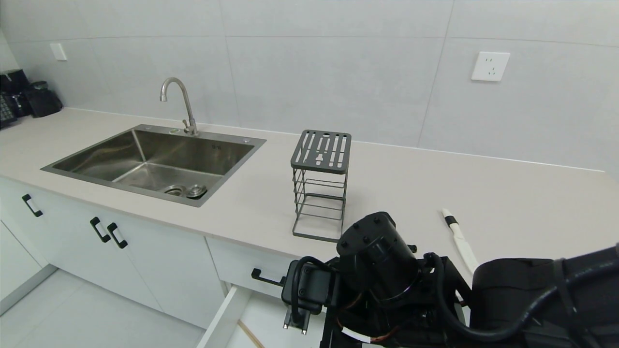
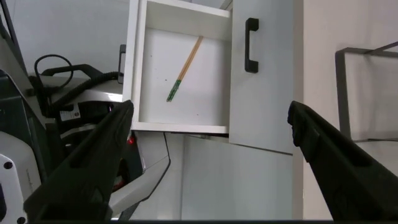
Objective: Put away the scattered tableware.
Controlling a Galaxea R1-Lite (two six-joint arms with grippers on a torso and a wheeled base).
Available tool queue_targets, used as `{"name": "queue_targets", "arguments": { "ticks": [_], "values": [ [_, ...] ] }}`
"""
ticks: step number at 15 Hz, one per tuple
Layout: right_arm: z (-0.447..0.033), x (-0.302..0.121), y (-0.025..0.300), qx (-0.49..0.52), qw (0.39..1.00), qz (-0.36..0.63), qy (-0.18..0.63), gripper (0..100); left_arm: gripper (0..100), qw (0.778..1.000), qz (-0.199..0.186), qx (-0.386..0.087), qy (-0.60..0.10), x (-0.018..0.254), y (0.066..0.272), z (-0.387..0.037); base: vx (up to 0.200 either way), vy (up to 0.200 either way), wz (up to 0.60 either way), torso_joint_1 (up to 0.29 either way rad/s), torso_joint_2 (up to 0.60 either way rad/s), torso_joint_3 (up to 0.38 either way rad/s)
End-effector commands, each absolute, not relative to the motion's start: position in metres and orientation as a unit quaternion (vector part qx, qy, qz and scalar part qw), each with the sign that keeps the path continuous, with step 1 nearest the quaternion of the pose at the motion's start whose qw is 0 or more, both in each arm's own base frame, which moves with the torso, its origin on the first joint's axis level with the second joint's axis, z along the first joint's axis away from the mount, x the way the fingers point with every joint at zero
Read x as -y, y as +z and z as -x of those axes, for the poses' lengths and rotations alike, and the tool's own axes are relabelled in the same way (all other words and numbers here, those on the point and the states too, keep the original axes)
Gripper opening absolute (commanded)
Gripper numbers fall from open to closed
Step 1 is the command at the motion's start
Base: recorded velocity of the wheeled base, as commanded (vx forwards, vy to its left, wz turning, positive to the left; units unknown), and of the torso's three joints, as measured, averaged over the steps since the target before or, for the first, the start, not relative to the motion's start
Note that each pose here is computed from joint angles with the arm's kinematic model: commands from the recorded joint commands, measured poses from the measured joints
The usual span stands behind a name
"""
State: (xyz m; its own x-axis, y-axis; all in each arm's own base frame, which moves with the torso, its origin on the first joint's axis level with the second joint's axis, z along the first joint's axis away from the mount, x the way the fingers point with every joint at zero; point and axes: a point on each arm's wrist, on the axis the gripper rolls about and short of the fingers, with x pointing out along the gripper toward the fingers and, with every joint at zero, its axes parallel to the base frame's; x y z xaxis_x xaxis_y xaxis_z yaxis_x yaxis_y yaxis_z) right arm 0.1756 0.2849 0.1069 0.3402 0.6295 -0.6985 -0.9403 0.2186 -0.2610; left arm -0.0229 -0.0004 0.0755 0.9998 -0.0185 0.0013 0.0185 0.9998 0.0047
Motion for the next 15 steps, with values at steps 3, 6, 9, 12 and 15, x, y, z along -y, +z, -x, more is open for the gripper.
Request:
{"name": "queue_targets", "arguments": {
  "ticks": [3,6,9,12,15],
  "values": [
    [-0.178,-0.276,0.097,-0.276,0.761,0.300,0.504,100,100,1.000,-0.002,0.000,-0.009,0.000,0.075,0.023,0.000,0.000,0.00,0.000,0.00,0.000],
    [-0.196,-0.258,0.103,-0.308,0.814,0.206,0.447,100,100,1.000,-0.002,0.000,-0.009,0.000,0.075,0.023,0.000,0.000,0.00,0.000,0.00,0.000],
    [-0.213,-0.228,0.105,-0.319,0.843,0.171,0.398,100,100,1.000,-0.002,0.000,-0.009,0.000,0.075,0.023,0.000,0.000,0.00,0.000,0.00,0.000],
    [-0.219,-0.208,0.098,-0.297,0.864,0.154,0.377,100,100,1.000,-0.002,0.000,-0.009,0.000,0.075,0.023,0.000,0.000,0.00,0.000,0.00,0.000],
    [-0.229,-0.195,0.094,-0.296,0.874,0.148,0.355,100,100,1.000,-0.002,0.000,-0.010,0.000,0.075,0.023,0.000,0.000,0.00,0.000,0.00,0.000]
  ]
}}
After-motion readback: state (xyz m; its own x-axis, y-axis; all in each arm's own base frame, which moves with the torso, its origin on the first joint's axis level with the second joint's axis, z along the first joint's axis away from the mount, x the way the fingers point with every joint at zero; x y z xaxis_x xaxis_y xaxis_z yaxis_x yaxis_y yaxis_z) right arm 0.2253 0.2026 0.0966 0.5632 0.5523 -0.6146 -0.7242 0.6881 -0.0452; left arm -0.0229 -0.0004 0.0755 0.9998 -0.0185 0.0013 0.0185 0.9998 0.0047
